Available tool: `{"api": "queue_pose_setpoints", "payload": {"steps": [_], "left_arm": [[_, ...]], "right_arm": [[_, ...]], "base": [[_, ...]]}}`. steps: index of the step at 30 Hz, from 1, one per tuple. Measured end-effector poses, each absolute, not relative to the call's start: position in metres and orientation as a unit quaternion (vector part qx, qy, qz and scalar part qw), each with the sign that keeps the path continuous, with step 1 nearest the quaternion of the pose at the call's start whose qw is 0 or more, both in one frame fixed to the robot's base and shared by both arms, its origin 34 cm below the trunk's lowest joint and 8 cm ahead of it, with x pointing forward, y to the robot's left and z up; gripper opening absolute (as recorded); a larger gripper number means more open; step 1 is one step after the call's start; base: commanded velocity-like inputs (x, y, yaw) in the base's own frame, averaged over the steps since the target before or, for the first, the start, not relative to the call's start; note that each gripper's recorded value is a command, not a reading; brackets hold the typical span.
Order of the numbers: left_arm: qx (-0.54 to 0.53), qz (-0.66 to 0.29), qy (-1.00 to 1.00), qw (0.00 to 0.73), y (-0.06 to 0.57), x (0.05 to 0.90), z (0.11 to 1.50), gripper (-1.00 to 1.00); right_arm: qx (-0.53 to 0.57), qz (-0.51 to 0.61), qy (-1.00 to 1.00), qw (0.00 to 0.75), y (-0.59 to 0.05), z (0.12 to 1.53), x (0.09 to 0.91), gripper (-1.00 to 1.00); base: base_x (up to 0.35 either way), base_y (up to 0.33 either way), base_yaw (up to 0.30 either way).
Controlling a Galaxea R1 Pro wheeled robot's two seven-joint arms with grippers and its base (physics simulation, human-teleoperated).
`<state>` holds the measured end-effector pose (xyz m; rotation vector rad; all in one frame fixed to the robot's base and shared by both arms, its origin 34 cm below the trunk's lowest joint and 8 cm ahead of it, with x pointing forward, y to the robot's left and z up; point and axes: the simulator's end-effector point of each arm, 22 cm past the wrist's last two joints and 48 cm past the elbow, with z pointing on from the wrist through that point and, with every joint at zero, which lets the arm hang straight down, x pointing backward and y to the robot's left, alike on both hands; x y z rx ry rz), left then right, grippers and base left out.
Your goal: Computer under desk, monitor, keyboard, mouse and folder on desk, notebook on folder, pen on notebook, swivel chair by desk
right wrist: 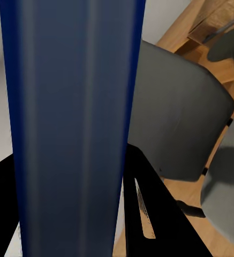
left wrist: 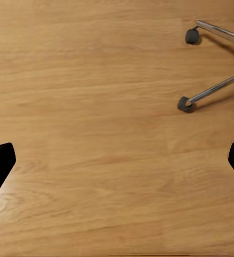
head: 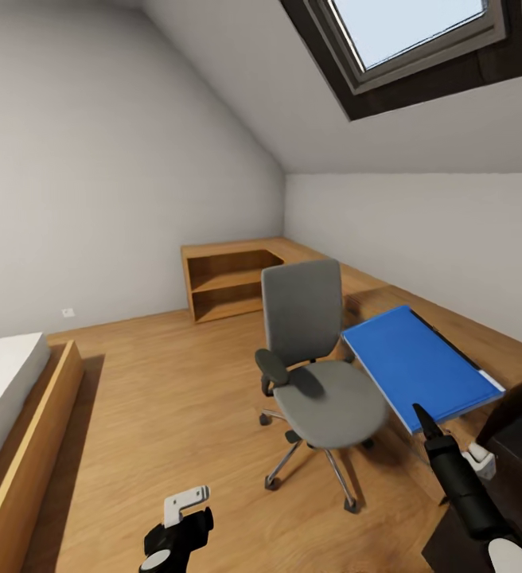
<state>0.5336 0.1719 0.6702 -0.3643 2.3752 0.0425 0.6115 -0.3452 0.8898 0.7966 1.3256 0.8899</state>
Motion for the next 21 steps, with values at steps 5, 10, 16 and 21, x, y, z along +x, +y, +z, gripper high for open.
{"api": "queue_pose_setpoints", "payload": {"steps": [5,10,16,21], "left_arm": [[-0.142,0.033,0.928,0.343,0.182,0.525,0.661,1.0],[-0.144,0.085,0.94,0.298,0.214,0.494,0.62,1.0],[-0.154,0.127,0.942,0.27,0.255,0.449,0.562,1.0],[-0.145,0.096,0.944,0.279,0.246,0.449,0.552,1.0]], "right_arm": [[0.348,0.387,0.578,0.628,-0.346,0.898,0.612,-1.0],[0.351,0.386,0.577,0.628,-0.348,0.906,0.612,-1.0],[0.357,0.386,0.58,0.622,-0.348,0.901,0.612,-1.0],[0.359,0.386,0.581,0.62,-0.348,0.899,0.612,-1.0]], "base": [[0.0,0.0,-0.264],[0.0,0.0,-0.265],[0.0,0.0,-0.265],[0.0,0.0,-0.266]]}}
